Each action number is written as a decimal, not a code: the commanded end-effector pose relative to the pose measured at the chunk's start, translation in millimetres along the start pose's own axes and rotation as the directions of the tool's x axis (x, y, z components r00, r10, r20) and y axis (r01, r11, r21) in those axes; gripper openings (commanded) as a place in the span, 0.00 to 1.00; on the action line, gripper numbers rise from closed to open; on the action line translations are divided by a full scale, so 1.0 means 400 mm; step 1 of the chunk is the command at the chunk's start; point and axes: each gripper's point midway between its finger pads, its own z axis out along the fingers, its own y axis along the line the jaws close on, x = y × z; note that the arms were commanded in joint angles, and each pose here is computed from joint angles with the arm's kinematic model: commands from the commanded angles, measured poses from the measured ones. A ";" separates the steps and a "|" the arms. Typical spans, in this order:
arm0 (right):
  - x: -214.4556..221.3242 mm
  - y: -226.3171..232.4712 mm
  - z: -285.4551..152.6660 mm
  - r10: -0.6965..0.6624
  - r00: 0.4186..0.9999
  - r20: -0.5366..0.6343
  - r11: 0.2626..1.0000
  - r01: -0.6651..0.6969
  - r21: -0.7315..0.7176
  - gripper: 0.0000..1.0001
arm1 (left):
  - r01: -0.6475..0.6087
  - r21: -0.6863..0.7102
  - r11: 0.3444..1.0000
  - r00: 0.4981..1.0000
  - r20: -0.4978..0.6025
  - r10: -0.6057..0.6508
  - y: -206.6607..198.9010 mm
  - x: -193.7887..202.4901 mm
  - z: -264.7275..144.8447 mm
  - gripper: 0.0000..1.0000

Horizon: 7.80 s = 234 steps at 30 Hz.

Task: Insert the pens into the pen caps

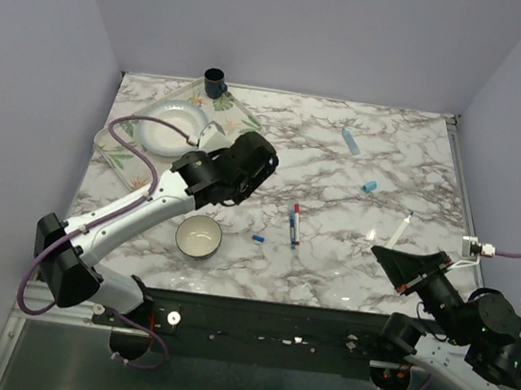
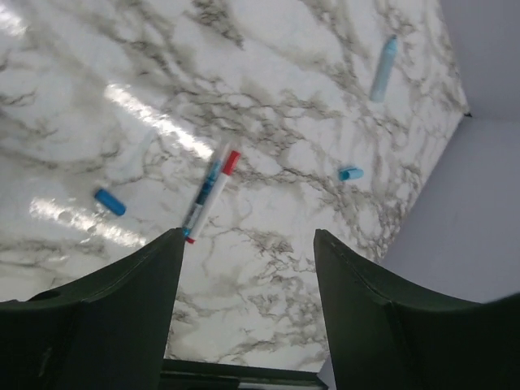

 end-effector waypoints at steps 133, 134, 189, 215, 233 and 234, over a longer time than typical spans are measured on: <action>0.303 0.136 0.255 -0.164 0.904 -0.396 0.970 0.076 -0.230 0.01 | 0.022 0.931 0.365 0.916 -0.165 0.365 -0.138 0.151 -0.262 0.00; 0.304 0.136 0.255 -0.166 0.903 -0.396 0.970 0.077 -0.229 0.01 | 0.020 0.931 0.365 0.915 -0.164 0.368 -0.137 0.152 -0.262 0.00; 0.258 0.235 0.245 -0.400 0.868 -0.294 0.854 0.236 -0.463 0.01 | -0.262 0.954 0.148 0.828 0.144 0.541 -0.189 0.139 -0.421 0.77; 0.263 0.276 0.193 -0.348 0.885 -0.309 0.825 0.132 -0.550 0.01 | -0.237 0.971 0.021 0.810 0.185 0.557 -0.230 0.137 -0.485 0.67; 0.275 0.274 0.194 -0.324 0.890 -0.323 0.828 0.102 -0.551 0.01 | -0.232 0.973 0.013 0.811 0.186 0.555 -0.218 0.137 -0.472 0.45; 0.273 0.273 0.194 -0.323 0.891 -0.320 0.829 0.103 -0.550 0.01 | -0.231 0.973 0.016 0.808 0.182 0.560 -0.215 0.139 -0.468 0.46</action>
